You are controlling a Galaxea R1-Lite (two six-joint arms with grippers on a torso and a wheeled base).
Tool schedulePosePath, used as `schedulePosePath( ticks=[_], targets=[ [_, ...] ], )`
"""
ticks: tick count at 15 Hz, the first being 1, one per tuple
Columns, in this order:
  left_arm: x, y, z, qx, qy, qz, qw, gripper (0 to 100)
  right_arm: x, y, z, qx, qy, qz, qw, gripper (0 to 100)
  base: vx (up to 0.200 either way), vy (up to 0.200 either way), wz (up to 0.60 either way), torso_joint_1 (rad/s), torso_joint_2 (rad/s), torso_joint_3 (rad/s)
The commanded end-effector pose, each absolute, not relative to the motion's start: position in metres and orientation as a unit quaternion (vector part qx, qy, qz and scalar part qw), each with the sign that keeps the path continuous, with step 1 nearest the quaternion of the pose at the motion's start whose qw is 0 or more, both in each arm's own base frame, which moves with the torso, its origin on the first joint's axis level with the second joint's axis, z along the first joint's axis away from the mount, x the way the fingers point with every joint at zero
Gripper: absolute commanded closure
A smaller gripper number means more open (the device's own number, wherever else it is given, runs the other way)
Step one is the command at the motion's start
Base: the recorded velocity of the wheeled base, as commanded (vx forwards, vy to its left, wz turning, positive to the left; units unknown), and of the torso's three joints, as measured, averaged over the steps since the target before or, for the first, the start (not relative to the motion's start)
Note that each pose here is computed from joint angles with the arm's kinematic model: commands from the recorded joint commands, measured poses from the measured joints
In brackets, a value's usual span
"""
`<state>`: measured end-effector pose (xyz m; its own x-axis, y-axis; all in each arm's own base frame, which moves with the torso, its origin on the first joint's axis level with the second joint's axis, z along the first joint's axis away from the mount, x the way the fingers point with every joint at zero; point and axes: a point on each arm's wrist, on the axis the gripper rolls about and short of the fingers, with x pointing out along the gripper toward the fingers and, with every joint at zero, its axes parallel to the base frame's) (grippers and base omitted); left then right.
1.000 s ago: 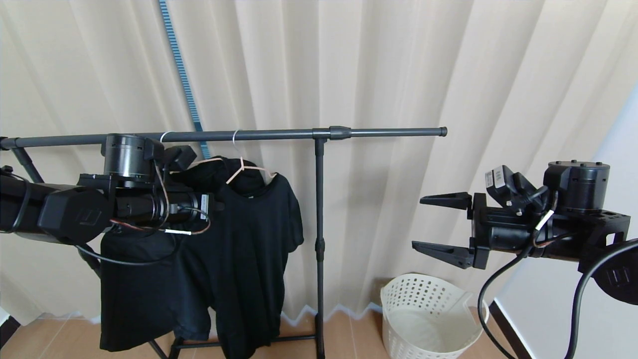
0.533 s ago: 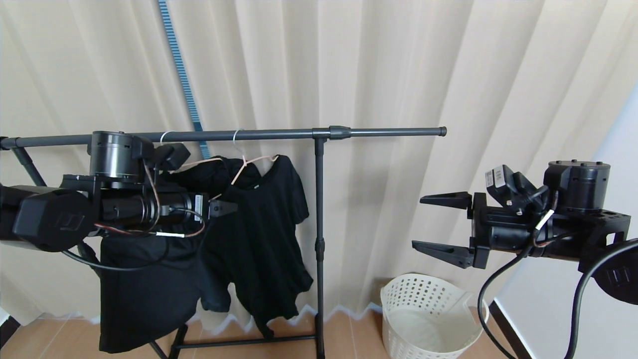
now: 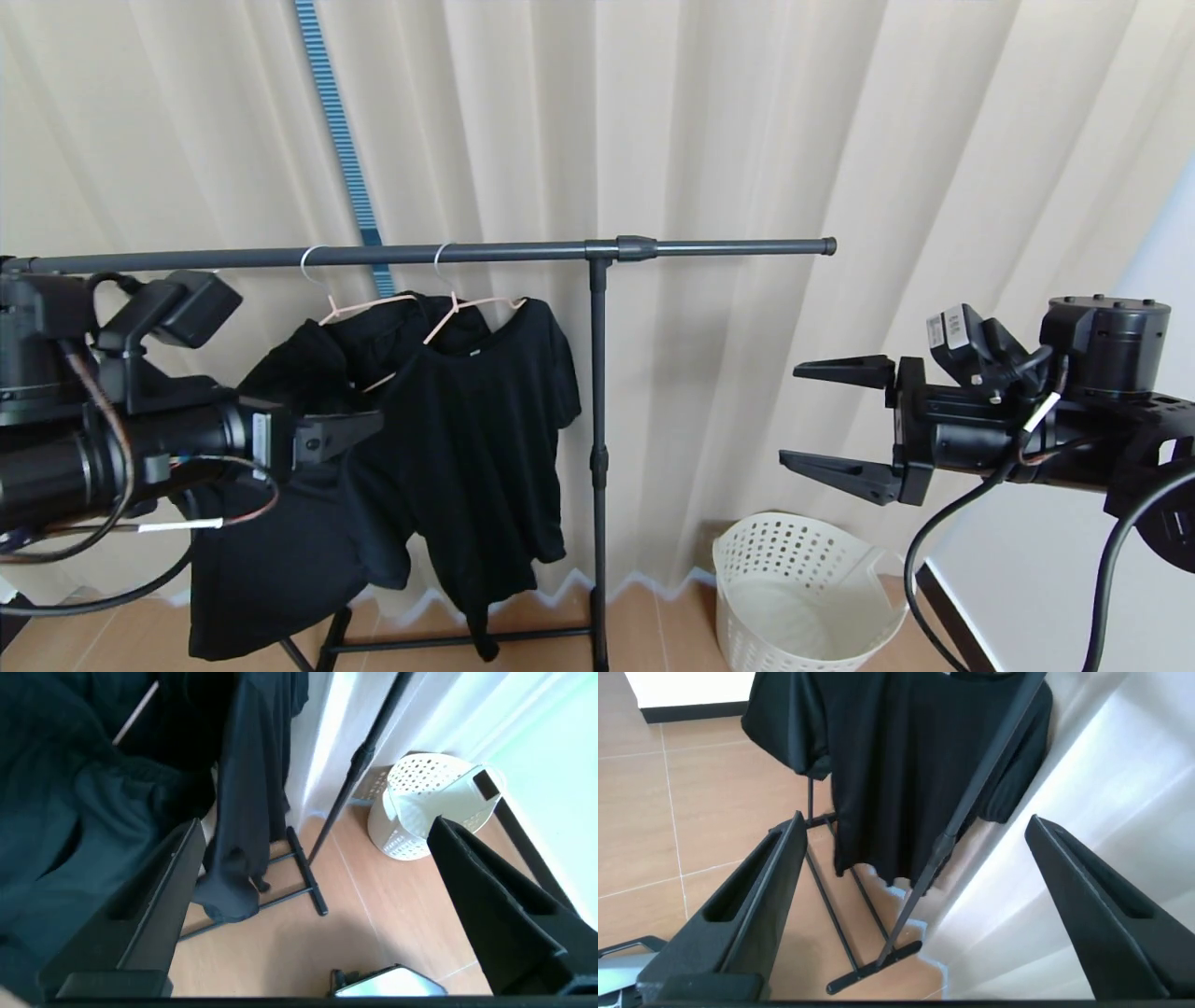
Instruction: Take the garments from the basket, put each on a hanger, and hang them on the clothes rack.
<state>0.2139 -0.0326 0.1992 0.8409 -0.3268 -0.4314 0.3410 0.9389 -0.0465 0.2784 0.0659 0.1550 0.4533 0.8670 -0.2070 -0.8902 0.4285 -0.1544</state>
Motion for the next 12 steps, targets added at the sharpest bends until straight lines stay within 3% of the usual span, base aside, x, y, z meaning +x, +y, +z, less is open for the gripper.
schedulePosePath(
  ticks=[1,3,5,7,12],
  targets=[
    [0.154,-0.025,0.202,0.027,0.176,-0.177,0.968,0,0.259,0.072,0.174,-0.134,0.016,0.528,0.839,0,0.000,0.000,0.00,0.000,0.00,0.000],
    [0.133,-0.022,0.198,0.023,0.164,-0.176,0.970,0,0.244,0.069,0.195,-0.142,-0.008,0.507,0.850,0,0.000,0.000,0.00,0.000,0.00,0.000],
    [0.116,-0.017,0.195,0.024,0.150,-0.164,0.975,0,0.224,0.064,0.224,-0.120,-0.029,0.445,0.887,0,0.000,0.000,0.00,0.000,0.00,0.000],
    [0.109,-0.016,0.194,0.026,0.143,-0.164,0.976,0,0.209,0.060,0.232,-0.118,-0.030,0.408,0.905,0,0.000,0.000,0.00,0.000,0.00,0.000],
    [0.094,-0.015,0.167,0.025,0.172,-0.168,0.970,0,0.139,0.038,0.197,-0.127,0.034,0.265,0.955,0,0.000,0.000,0.00,0.000,0.00,0.000]
  ],
)
